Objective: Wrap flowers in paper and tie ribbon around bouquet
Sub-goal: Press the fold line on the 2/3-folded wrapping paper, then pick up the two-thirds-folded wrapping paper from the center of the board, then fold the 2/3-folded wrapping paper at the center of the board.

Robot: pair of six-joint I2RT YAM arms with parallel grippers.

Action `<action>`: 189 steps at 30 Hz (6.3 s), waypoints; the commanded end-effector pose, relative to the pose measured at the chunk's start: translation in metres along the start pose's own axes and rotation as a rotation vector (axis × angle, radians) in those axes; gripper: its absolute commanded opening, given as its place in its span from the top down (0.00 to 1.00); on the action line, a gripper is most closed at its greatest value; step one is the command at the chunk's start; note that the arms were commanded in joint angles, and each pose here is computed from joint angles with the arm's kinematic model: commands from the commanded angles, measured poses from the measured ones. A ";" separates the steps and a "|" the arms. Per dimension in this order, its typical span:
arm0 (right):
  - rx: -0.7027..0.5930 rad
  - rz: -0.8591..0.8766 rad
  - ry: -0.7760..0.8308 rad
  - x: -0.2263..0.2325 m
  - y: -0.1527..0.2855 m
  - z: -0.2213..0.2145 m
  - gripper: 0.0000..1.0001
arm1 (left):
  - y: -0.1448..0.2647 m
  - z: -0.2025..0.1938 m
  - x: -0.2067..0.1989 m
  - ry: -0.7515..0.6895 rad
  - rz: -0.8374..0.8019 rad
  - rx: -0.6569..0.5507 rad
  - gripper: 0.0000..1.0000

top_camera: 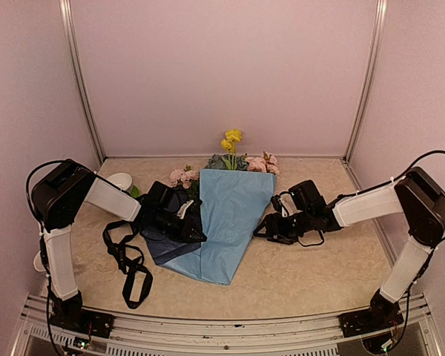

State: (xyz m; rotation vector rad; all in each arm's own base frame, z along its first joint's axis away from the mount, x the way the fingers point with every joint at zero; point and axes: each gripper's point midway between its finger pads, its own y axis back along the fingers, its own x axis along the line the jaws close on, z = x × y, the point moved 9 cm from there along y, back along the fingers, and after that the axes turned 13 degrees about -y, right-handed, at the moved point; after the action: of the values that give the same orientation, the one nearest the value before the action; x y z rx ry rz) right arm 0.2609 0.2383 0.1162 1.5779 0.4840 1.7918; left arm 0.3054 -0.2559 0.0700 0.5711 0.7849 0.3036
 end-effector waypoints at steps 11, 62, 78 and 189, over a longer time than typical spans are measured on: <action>-0.080 0.192 -0.250 -0.020 -0.047 0.069 0.77 | -0.007 -0.016 0.012 0.062 0.018 0.068 1.00; 0.020 0.285 -0.178 0.009 -0.049 0.039 0.40 | -0.009 -0.019 0.012 0.073 0.007 0.091 1.00; 0.096 0.318 -0.214 0.012 -0.051 -0.028 1.00 | -0.007 -0.019 0.012 0.073 0.017 0.078 1.00; -0.021 0.080 0.005 -0.007 -0.010 -0.052 1.00 | 0.061 0.026 -0.013 0.246 0.098 -0.480 0.57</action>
State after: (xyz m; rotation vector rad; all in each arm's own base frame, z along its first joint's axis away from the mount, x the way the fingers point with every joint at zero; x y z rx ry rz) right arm 0.2135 0.2444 0.0928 1.6160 0.3988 1.8372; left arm 0.3036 -0.2053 0.1085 0.1757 0.9235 0.7359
